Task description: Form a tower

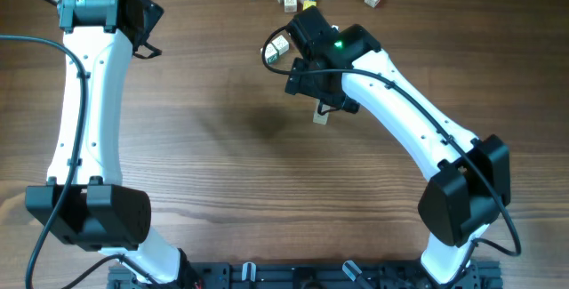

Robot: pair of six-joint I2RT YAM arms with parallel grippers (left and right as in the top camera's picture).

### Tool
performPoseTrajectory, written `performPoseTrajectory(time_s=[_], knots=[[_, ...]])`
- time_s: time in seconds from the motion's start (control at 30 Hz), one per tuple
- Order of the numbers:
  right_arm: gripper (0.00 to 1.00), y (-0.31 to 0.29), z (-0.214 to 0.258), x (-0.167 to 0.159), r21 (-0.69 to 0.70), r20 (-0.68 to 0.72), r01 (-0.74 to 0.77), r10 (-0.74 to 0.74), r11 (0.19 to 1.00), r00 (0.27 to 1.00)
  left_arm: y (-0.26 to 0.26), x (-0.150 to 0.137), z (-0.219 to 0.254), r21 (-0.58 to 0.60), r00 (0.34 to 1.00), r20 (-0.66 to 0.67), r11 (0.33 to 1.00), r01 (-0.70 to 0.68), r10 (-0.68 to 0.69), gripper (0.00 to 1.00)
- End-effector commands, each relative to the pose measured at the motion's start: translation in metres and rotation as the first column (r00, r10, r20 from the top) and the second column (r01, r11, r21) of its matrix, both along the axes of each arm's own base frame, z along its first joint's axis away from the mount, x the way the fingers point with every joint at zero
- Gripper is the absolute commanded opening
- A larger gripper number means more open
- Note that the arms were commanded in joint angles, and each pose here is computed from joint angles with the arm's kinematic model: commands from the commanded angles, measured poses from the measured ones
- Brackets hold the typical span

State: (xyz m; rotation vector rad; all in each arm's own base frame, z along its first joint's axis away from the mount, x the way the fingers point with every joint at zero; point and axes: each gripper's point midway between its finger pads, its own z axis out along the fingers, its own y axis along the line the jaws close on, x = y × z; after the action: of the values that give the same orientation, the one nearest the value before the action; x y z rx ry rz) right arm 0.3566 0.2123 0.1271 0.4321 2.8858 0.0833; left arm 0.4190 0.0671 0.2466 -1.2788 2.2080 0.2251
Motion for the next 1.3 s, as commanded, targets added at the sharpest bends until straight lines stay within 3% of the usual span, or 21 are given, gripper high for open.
performPoseTrajectory(time_s=[0.0,0.33,0.4,0.47,0.5,1.17,1.27], knots=[[0.99,-0.003,-0.009,-0.001,0.002,-0.009,0.031,-0.031,1.0,0.999,0.004,0.001,-0.001,0.024,1.0,-0.011,1.0,0.0,0.0,1.0],[0.97,-0.001,-0.024,-0.001,0.015,-0.009,0.046,-0.046,0.999,0.999,0.004,0.001,-0.001,0.024,1.0,-0.011,1.0,0.0,0.0,1.0],[0.91,-0.001,-0.026,0.0,0.016,-0.013,0.056,-0.055,0.998,0.998,0.004,0.001,-0.001,0.024,1.0,-0.011,1.0,0.0,0.0,1.0],[0.77,0.0,-0.028,-0.001,0.02,-0.02,0.054,-0.054,0.998,0.998,0.004,0.001,-0.001,0.024,1.0,-0.011,1.0,0.0,0.0,1.0],[0.74,0.0,-0.028,-0.001,0.02,-0.02,0.055,-0.054,0.998,0.998,0.004,0.001,-0.001,0.024,1.0,-0.011,1.0,0.0,0.0,1.0],[0.63,-0.001,-0.029,-0.005,0.015,-0.037,0.052,-0.052,0.999,0.998,0.004,0.001,-0.001,0.024,1.0,-0.011,1.0,0.0,0.0,1.0],[0.57,-0.001,-0.029,-0.006,0.013,-0.041,0.053,-0.052,0.999,0.998,0.004,0.001,-0.001,0.024,1.0,-0.011,1.0,0.0,0.0,1.0]])
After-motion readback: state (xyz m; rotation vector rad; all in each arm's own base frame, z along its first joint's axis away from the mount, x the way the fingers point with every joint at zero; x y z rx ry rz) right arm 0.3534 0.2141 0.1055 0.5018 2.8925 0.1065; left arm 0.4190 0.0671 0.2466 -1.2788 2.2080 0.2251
